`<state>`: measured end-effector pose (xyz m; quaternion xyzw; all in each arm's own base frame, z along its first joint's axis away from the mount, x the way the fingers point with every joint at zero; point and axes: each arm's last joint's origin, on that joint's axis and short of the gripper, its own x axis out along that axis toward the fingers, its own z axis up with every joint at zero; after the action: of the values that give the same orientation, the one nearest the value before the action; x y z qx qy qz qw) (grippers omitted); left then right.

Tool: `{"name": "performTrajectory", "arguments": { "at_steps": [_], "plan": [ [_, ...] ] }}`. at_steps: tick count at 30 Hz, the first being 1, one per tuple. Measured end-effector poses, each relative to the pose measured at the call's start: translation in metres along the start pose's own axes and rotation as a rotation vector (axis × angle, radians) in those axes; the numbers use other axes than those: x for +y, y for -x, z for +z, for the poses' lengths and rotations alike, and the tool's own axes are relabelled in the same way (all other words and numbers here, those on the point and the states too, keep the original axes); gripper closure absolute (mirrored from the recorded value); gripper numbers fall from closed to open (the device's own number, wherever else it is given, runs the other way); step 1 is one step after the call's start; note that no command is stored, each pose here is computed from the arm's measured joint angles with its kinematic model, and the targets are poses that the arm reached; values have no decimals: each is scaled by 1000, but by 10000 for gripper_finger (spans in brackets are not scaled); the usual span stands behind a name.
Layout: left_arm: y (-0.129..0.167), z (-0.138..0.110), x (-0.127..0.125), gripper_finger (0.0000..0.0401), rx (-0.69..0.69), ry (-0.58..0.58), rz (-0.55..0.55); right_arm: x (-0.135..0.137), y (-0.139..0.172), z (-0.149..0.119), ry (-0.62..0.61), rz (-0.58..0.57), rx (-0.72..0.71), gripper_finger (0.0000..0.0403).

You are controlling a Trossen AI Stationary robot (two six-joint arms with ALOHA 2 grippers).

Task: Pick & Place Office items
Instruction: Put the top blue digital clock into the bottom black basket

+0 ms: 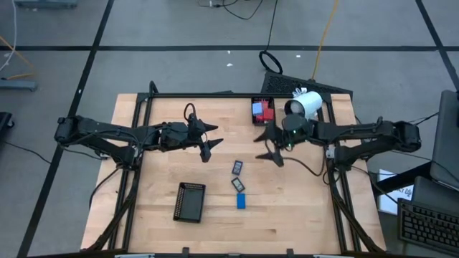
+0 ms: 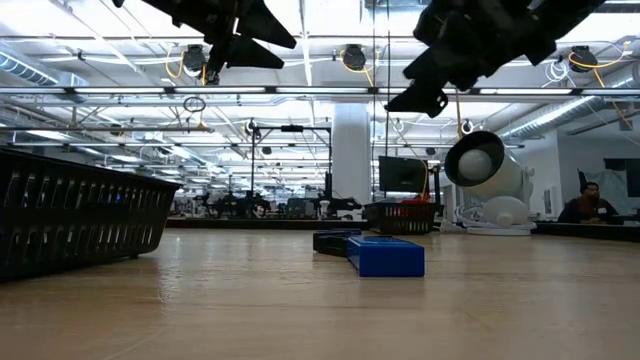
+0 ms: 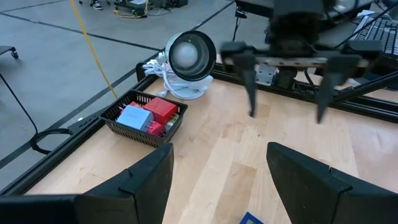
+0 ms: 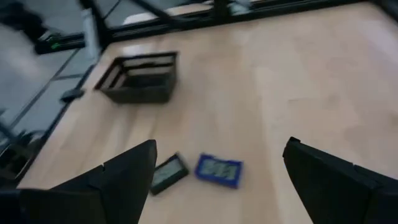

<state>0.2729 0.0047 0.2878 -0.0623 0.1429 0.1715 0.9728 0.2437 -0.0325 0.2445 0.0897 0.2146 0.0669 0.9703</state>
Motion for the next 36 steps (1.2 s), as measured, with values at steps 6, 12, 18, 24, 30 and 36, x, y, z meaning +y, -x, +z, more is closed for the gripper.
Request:
{"name": "performTrajectory", "arguments": {
  "at_steps": [6,12,18,24,30,36],
  "plan": [
    [-1,-1,0,141,4,9,1,12,-6,-19,34,71,-4,61],
    [-16,-16,-6,141,92,34,-95,16,3,-16,59,83,-72,61],
    [-43,-31,-15,141,91,-21,-142,27,51,3,122,73,-217,66],
    [-67,-45,-21,141,53,-42,-151,37,102,3,142,43,-304,65],
    [-77,-50,-24,141,20,-34,-157,40,123,-23,131,-11,-240,66],
    [-76,-47,-24,141,3,-46,-159,33,121,-57,54,-111,-276,63]
  ]
}}
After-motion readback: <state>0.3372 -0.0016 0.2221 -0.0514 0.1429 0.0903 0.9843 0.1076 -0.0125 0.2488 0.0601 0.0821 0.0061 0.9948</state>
